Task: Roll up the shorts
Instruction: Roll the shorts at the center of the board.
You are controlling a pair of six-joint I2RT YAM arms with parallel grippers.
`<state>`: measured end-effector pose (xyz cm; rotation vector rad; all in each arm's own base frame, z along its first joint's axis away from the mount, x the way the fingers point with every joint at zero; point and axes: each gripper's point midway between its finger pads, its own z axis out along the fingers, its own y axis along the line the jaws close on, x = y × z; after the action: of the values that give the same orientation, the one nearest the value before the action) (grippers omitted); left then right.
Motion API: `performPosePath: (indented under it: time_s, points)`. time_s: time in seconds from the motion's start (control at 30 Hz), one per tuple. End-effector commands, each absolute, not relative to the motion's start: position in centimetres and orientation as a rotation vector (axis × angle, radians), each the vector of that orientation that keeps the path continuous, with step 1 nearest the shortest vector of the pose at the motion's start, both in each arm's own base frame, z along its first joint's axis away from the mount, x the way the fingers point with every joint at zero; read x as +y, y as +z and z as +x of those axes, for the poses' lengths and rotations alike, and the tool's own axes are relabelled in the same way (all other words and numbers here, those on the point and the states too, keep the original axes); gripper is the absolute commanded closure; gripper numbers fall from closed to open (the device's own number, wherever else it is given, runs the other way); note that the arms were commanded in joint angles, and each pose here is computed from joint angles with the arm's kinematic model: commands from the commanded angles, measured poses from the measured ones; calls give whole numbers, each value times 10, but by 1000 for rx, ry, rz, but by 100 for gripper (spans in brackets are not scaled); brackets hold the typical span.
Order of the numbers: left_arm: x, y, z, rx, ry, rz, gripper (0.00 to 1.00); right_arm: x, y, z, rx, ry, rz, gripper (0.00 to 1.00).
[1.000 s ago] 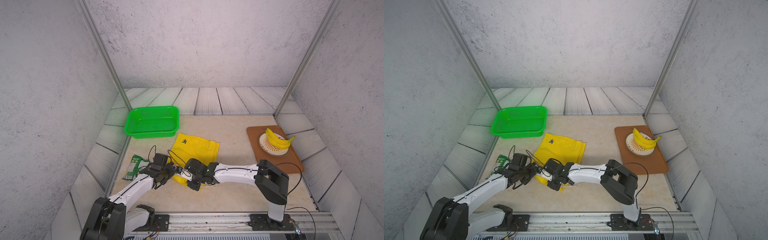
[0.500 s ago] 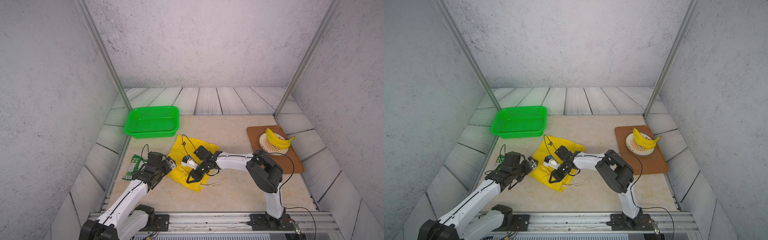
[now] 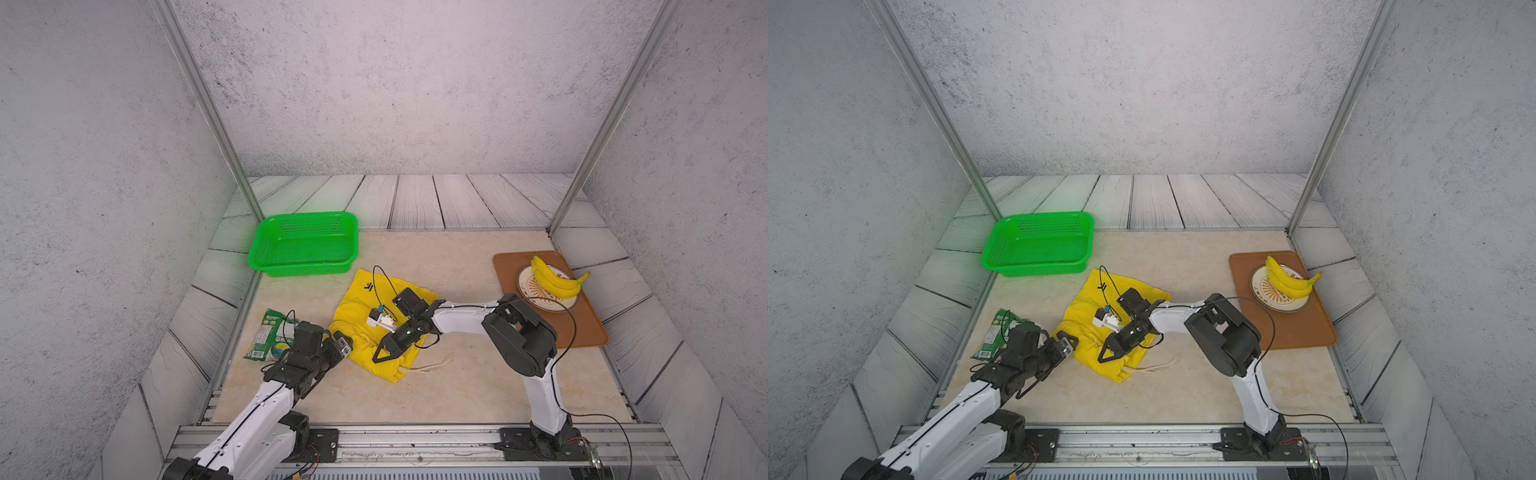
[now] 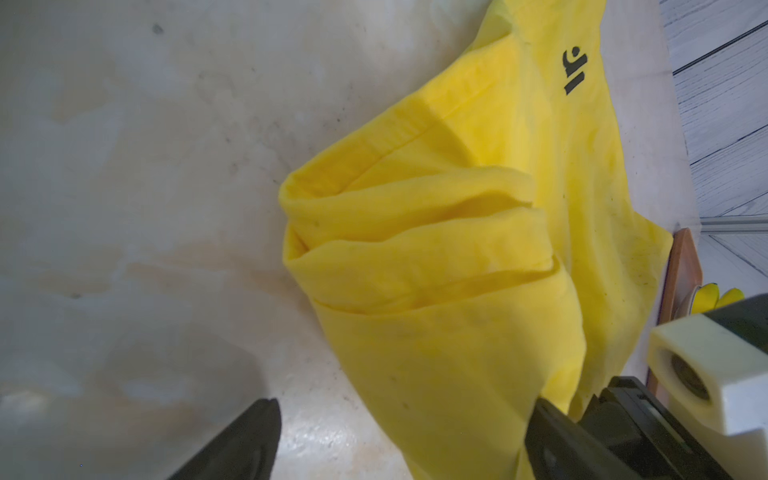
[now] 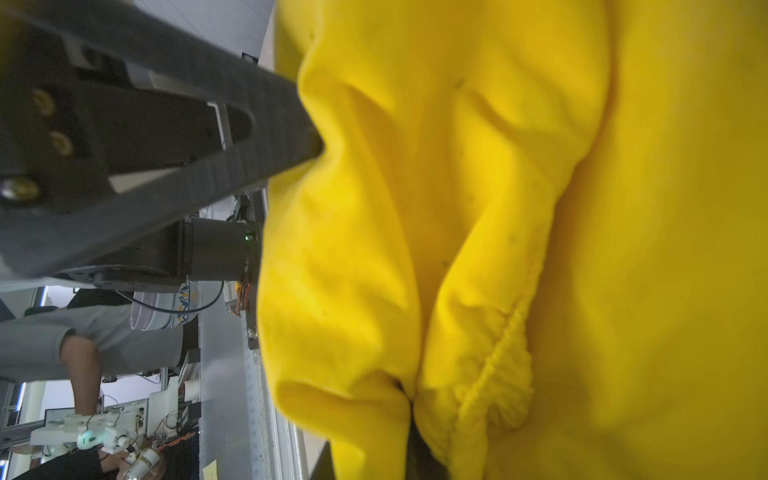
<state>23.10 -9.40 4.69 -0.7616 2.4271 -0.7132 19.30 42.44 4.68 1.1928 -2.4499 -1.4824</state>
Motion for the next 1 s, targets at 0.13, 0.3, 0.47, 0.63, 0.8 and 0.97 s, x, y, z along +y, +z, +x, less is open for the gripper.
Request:
performPosePath:
  time_s: [0.13, 0.3, 0.47, 0.63, 0.8, 0.97]
  points:
    - [-88, 27, 249, 2428, -636, -825, 10, 400, 1, 190, -2531, -1268, 1065, 94]
    - [-90, 8, 257, 2513, -578, -836, 53, 394, -3, 191, -2546, -1230, 1071, 84]
    - [-99, 5, 264, 2559, -599, -808, 100, 376, 8, 194, -2644, -1129, 1120, 61]
    - [-103, 14, 263, 2568, -628, -781, 100, 343, 38, 211, -2906, -840, 1210, 53]
    - [-106, 21, 259, 2587, -649, -782, 100, 324, 80, 216, -3134, -423, 1478, 46]
    - [-111, 25, 260, 2588, -689, -800, 100, 351, 102, 202, -3174, -81, 1843, 38]
